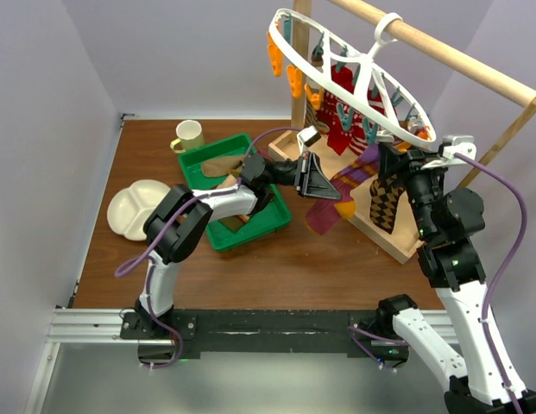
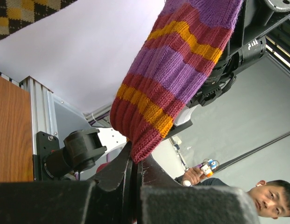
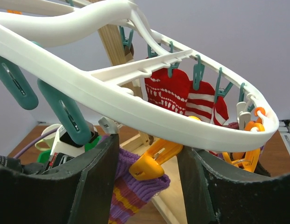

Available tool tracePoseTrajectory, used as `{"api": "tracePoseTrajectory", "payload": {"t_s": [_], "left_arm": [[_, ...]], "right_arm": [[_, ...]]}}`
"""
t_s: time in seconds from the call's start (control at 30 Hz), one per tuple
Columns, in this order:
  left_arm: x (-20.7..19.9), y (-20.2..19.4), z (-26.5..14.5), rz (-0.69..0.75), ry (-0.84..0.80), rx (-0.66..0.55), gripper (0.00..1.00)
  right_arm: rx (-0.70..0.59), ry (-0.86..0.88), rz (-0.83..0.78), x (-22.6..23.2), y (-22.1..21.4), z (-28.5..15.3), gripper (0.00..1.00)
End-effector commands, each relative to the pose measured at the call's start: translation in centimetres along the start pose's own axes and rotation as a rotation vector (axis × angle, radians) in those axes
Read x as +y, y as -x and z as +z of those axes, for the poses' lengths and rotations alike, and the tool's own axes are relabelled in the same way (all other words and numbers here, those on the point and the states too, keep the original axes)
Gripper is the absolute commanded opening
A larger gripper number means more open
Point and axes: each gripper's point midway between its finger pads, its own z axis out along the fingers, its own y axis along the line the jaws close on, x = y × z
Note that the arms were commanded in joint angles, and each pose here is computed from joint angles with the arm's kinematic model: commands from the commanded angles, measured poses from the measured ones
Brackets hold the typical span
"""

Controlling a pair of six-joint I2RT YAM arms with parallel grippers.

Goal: Remove the socks clipped to the hanger
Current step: Remove the sock from the hanger.

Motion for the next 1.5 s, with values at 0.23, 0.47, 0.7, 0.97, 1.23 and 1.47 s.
{"api": "tracePoseTrajectory", "payload": {"t_s": [0.23, 0.47, 0.7, 0.97, 1.23, 1.47], "left_arm": [[-3.7, -0.2, -0.2, 0.196, -0.111, 0.017, 0.0], [-3.6, -0.3, -0.4, 0.183, -0.104, 0.03, 0.0], [-3.6, -0.2, -0.6, 0.174, -0.102, 0.032, 0.0], [-3.6, -0.2, -0.6, 0.171, -0.1, 0.035, 0.0], [-3.7, -0.1, -0.5, 0.169, -0.097, 0.033, 0.0], [-3.6, 0.1, -0.4, 0.168, -0.095, 0.031, 0.0]], "right_arm": [[-0.064, -0.005, -0.001, 0.0, 1.9, -0.3, 0.68], [-0.04, 0.002, 0.006, -0.1, 0.8, -0.7, 0.7], [-0.032, 0.0, 0.005, -0.1, 0.4, -0.6, 0.7], [-0.047, -0.003, 0.003, -0.3, 0.7, 0.2, 0.7], [-0.072, -0.001, 0.007, -0.2, 1.5, 0.8, 0.7], [-0.088, -0.033, -0.001, -0.8, 2.0, 0.2, 0.67]]}}
